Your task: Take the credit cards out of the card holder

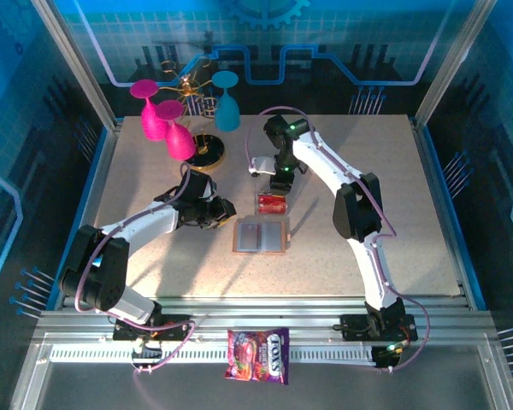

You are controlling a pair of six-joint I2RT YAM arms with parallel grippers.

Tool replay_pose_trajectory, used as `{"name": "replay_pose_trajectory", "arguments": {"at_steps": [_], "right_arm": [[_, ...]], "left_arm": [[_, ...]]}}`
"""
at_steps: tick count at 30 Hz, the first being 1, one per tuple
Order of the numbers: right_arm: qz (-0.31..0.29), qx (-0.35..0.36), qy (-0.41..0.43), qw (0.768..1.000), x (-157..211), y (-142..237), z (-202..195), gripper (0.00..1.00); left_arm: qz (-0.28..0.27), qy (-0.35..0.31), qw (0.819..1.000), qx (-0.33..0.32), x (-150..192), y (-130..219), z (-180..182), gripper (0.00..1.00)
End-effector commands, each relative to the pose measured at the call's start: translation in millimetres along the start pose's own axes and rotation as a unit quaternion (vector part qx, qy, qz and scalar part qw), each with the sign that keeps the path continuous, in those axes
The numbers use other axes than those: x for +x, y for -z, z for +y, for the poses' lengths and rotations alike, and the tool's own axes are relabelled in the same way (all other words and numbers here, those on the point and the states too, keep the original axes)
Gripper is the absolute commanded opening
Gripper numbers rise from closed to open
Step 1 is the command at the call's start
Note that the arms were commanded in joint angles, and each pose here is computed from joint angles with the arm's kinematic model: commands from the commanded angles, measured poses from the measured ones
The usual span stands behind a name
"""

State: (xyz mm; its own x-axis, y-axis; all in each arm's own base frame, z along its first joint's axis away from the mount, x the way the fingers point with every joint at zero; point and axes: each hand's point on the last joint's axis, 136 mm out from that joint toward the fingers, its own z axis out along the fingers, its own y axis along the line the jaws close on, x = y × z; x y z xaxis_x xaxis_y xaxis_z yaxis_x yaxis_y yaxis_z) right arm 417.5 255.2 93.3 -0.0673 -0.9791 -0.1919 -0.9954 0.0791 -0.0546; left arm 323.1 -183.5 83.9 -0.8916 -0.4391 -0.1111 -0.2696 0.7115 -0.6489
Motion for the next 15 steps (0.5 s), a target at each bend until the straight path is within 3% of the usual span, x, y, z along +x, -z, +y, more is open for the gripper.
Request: {"name": "replay_pose_trajectory", "arguments": {"at_steps": [1,7,15], "right_arm": [[-0.004,0.014,-0.007,1.0,1,4,-4,0.56],[-0.001,0.017,-0.008,1.0,1,-3,-8,0.56],[-0.002,0.085,-0.024,0.996,2,5,-35,0.56]], "left_arm": [[0.003,0.006,1.0,0.006,-1,1,0,0.27],[0.004,0.007,1.0,0.007,-1,1,-1,0.27],[0.004,0.006,1.0,0.006,0,2,0,0.28]]}}
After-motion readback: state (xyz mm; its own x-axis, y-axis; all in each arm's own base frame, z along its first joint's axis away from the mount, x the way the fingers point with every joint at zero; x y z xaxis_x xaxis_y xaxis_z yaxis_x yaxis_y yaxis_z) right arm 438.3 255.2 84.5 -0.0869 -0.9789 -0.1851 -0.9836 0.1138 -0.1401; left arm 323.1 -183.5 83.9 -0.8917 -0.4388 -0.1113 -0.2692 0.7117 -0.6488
